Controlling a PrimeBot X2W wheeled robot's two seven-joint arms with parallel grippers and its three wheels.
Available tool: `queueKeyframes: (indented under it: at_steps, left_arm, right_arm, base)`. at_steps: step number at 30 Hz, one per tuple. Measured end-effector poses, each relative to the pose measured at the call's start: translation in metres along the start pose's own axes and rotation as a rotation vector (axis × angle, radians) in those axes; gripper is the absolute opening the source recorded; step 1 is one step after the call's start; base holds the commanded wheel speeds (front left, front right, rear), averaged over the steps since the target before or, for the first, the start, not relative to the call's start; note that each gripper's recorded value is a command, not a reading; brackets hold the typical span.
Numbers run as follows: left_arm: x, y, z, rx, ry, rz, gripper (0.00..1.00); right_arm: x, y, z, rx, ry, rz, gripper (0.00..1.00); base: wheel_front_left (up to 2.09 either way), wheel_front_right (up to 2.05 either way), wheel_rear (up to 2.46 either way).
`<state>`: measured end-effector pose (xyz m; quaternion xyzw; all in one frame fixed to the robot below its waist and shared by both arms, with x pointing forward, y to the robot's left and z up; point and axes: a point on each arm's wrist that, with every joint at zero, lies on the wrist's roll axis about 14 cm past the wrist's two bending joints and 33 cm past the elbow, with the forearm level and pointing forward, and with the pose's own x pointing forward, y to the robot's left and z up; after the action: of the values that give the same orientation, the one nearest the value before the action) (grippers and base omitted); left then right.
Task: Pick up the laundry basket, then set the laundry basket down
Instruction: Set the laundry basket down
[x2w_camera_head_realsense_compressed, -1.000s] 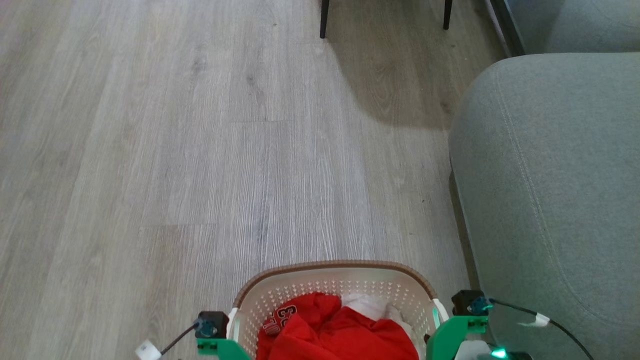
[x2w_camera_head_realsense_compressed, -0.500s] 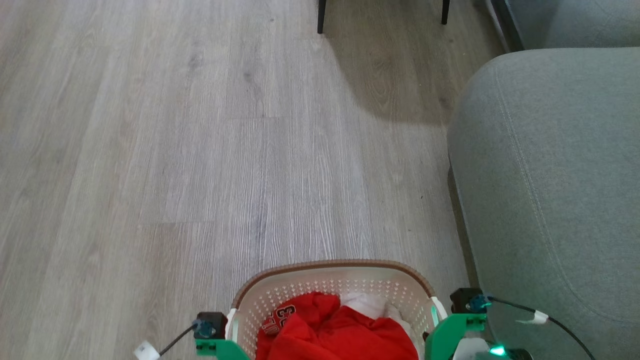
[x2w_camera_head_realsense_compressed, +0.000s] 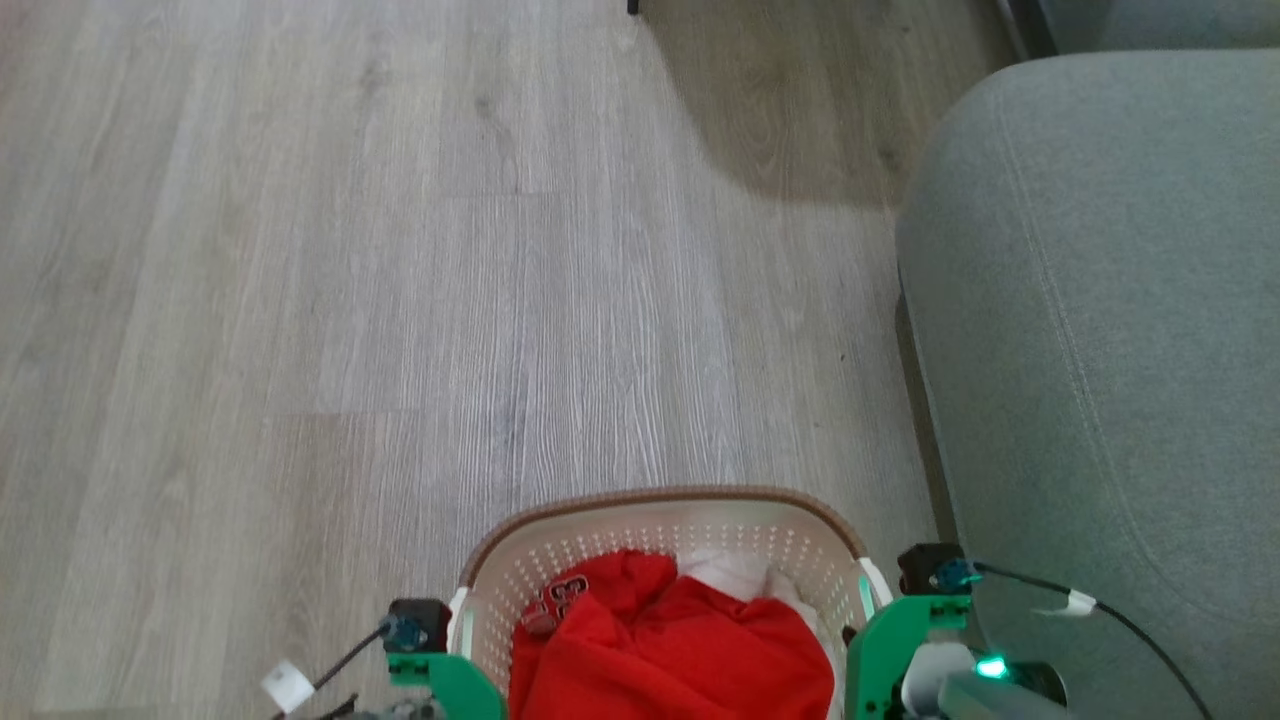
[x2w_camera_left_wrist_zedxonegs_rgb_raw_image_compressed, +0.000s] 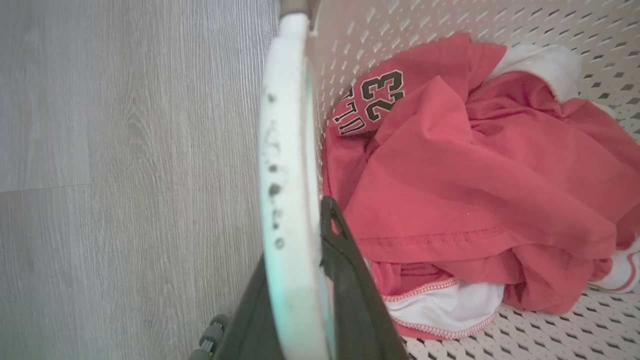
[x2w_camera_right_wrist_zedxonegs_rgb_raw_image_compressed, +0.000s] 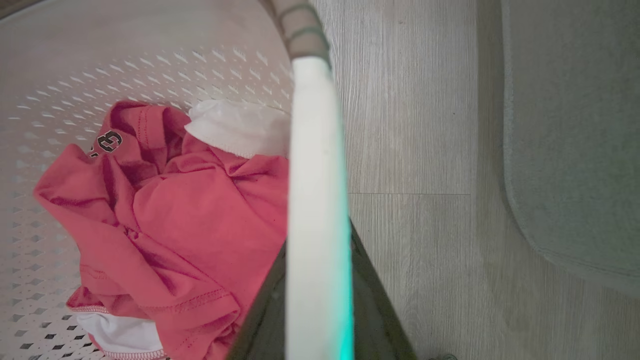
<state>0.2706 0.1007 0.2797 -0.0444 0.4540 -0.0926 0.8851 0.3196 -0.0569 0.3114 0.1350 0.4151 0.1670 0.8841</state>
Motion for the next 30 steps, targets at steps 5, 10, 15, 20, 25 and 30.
queueKeyframes:
  at_steps: [5, 10, 15, 20, 25, 30]
  left_arm:
    - [0.008, 0.001, 0.010, 0.008, -0.005, -0.003, 0.00]
    - [0.020, 0.003, 0.026, 0.020, -0.016, -0.002, 0.00]
    - [0.037, 0.005, 0.051, 0.040, -0.045, -0.004, 0.00]
    - [0.058, 0.010, 0.078, 0.045, -0.077, -0.004, 0.00]
    - [0.085, 0.015, 0.097, 0.045, -0.081, -0.003, 0.00]
    - [0.119, 0.023, 0.120, 0.058, -0.099, 0.004, 0.00]
  right_arm:
    - [0.007, -0.004, 0.008, 0.005, -0.008, -0.004, 0.00]
    - [0.019, -0.007, 0.023, -0.004, -0.022, -0.004, 0.00]
    - [0.037, -0.012, 0.051, -0.015, -0.054, -0.005, 0.00]
    - [0.060, -0.019, 0.076, -0.025, -0.080, -0.005, 0.00]
    - [0.089, -0.028, 0.097, -0.034, -0.094, -0.006, 0.00]
    - [0.124, -0.038, 0.119, -0.055, -0.108, 0.000, 0.00]
  base:
    - [0.00, 0.00, 0.00]
    - [0.00, 0.00, 0.00]
    - [0.00, 0.00, 0.00]
    - [0.00, 0.00, 0.00]
    - [0.00, 0.00, 0.00]
    - [0.00, 0.00, 0.00]
